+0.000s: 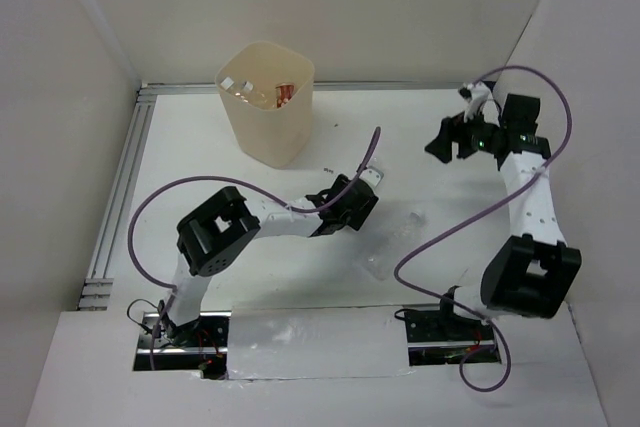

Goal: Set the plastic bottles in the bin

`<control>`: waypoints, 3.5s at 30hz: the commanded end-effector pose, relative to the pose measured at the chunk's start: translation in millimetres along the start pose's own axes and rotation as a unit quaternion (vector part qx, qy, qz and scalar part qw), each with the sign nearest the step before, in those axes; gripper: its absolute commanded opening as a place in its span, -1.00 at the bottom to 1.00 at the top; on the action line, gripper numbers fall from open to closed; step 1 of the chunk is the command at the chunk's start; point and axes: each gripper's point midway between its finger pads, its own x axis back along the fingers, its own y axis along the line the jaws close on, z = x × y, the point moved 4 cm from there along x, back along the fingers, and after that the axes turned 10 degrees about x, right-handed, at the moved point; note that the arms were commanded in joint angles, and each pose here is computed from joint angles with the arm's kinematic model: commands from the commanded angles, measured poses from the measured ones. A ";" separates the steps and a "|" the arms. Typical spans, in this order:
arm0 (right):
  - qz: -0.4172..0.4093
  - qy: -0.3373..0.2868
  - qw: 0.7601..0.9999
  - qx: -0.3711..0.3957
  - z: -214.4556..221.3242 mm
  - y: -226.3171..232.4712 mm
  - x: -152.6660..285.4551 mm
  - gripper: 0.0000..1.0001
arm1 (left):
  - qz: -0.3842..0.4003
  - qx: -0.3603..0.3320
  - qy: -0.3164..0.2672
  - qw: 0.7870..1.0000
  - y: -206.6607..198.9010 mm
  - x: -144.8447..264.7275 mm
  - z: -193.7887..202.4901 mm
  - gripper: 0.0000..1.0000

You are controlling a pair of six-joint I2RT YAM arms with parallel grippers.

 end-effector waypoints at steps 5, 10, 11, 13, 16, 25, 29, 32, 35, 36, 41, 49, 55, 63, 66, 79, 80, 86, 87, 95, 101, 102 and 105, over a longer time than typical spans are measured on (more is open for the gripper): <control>-0.084 -0.057 0.975 0.196 20.7 75.6 48.6 0.12 | 0.009 0.020 -0.066 0.998 -2.6 27.8 -59.2 -0.44; -0.132 -0.050 0.952 0.271 57.6 106.5 53.1 -0.44 | 0.054 0.044 -0.184 0.980 1.3 98.7 -163.7 -0.46; -0.138 -0.048 0.949 0.280 62.4 108.5 52.5 -0.38 | 0.053 0.049 -0.203 0.976 7.1 108.9 -179.9 -0.46; -0.149 -0.040 0.945 0.288 75.5 110.2 48.7 -0.12 | 0.046 0.073 -0.238 0.967 29.5 129.3 -216.1 -0.44; -0.159 -0.036 0.943 0.290 84.6 112.0 45.5 0.08 | 0.035 0.106 -0.296 0.949 68.6 164.2 -262.9 -0.38; -0.158 -0.029 0.942 0.295 90.7 111.0 41.8 0.34 | -0.144 0.188 -0.342 0.909 205.3 165.4 -286.0 -0.14; -0.162 -0.019 0.932 0.324 92.6 110.7 44.3 0.77 | -0.191 0.200 -0.305 0.911 233.5 133.4 -273.7 0.38; -0.184 -0.022 0.909 0.372 98.0 119.2 44.7 1.00 | -0.210 0.206 -0.292 0.910 246.9 122.6 -268.4 1.00; -0.218 -0.033 0.878 0.424 103.2 129.6 42.0 1.00 | -0.217 0.219 -0.295 0.905 257.0 125.0 -269.7 1.00; -0.227 -0.037 0.861 0.454 104.2 130.2 40.0 1.00 | -0.217 0.219 -0.294 0.905 257.0 126.9 -271.2 1.00; -0.320 -0.036 0.804 0.500 130.6 149.8 22.9 1.00 | -0.169 0.212 -0.323 0.907 237.0 173.9 -292.9 1.00; -0.395 0.028 0.723 0.566 163.0 152.9 -7.9 1.00 | 0.026 0.141 -0.253 0.957 139.2 232.2 -204.3 0.94; -0.400 0.046 0.678 0.615 181.5 156.3 -45.7 0.94 | 0.031 0.202 -0.176 0.963 133.7 239.8 -70.1 0.94; -0.403 0.074 0.719 0.561 162.7 165.8 -70.4 -0.01 | 0.034 0.275 -0.082 0.957 121.4 219.4 37.9 0.89; -0.365 0.042 0.770 0.521 104.5 161.9 -75.5 -0.26 | 0.024 0.283 -0.069 0.956 119.1 215.9 52.1 0.89; -0.211 -0.264 0.890 0.307 -257.8 175.1 -118.5 -0.18 | 0.043 0.287 -0.050 0.956 103.6 201.5 64.7 0.89; -0.230 -0.255 0.895 0.284 -252.5 181.0 -152.0 -0.15 | 0.044 0.281 -0.044 0.958 102.7 200.2 66.8 0.89; -0.265 -0.347 0.860 0.263 -286.3 225.0 -204.7 0.02 | 0.057 0.277 -0.049 0.958 97.8 201.2 63.8 0.89; -0.256 -0.374 0.849 0.272 -300.3 224.3 -202.3 0.02 | 0.055 0.275 -0.045 0.959 98.4 201.2 65.6 0.89; -0.253 -0.353 0.867 0.245 -274.6 228.8 -259.2 0.38 | 0.041 0.289 -0.056 0.955 106.3 210.8 67.8 0.89; -0.221 -0.312 0.890 0.248 -278.5 209.4 -238.2 1.00 | 0.034 0.287 -0.055 0.956 104.6 210.3 63.3 0.96; -0.192 -0.309 0.899 0.242 -284.7 191.5 -229.9 1.00 | 0.030 0.280 -0.050 0.958 103.9 207.7 63.5 0.99; -0.095 -0.287 0.931 0.206 -304.8 158.2 -187.1 1.00 | 0.039 0.270 -0.065 0.960 99.6 206.3 50.0 0.99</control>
